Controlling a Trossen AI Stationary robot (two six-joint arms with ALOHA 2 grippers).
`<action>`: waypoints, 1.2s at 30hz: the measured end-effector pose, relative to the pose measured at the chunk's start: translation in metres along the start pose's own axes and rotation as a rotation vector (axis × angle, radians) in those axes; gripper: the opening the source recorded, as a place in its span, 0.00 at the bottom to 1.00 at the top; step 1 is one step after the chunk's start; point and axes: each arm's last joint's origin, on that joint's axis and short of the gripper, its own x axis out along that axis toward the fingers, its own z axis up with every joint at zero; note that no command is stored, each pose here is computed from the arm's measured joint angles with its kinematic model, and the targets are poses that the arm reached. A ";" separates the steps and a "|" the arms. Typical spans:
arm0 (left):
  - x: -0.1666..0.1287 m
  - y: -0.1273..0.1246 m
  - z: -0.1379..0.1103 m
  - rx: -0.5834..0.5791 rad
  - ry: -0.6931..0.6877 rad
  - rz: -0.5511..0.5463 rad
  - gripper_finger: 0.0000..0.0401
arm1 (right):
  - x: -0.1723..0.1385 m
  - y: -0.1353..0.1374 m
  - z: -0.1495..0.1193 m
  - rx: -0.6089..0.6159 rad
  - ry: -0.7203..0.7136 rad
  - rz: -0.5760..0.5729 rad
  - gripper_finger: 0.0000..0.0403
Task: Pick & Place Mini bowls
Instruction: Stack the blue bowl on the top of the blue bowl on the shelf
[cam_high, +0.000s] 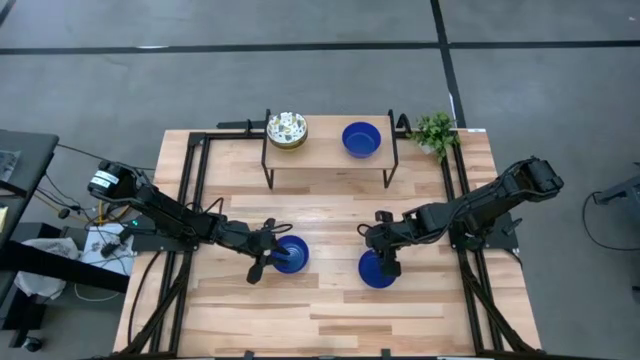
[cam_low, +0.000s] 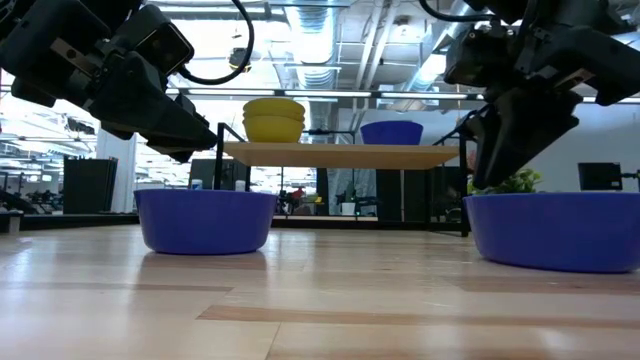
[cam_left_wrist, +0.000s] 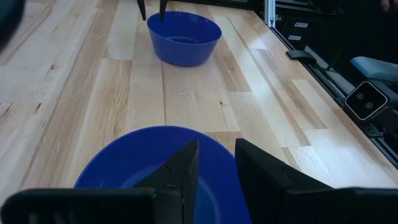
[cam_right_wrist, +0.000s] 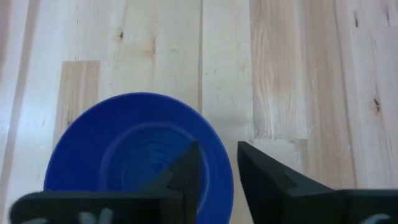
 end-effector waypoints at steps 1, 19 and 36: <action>0.000 0.000 0.000 0.000 0.000 0.000 0.26 | 0.000 0.000 0.000 0.000 0.000 0.000 0.26; 0.000 0.000 0.000 -0.004 0.000 0.000 0.26 | 0.008 0.003 -0.004 -0.013 0.048 -0.012 0.49; 0.000 0.000 0.001 -0.004 -0.008 -0.001 0.26 | 0.023 0.003 -0.008 -0.017 0.109 -0.023 0.37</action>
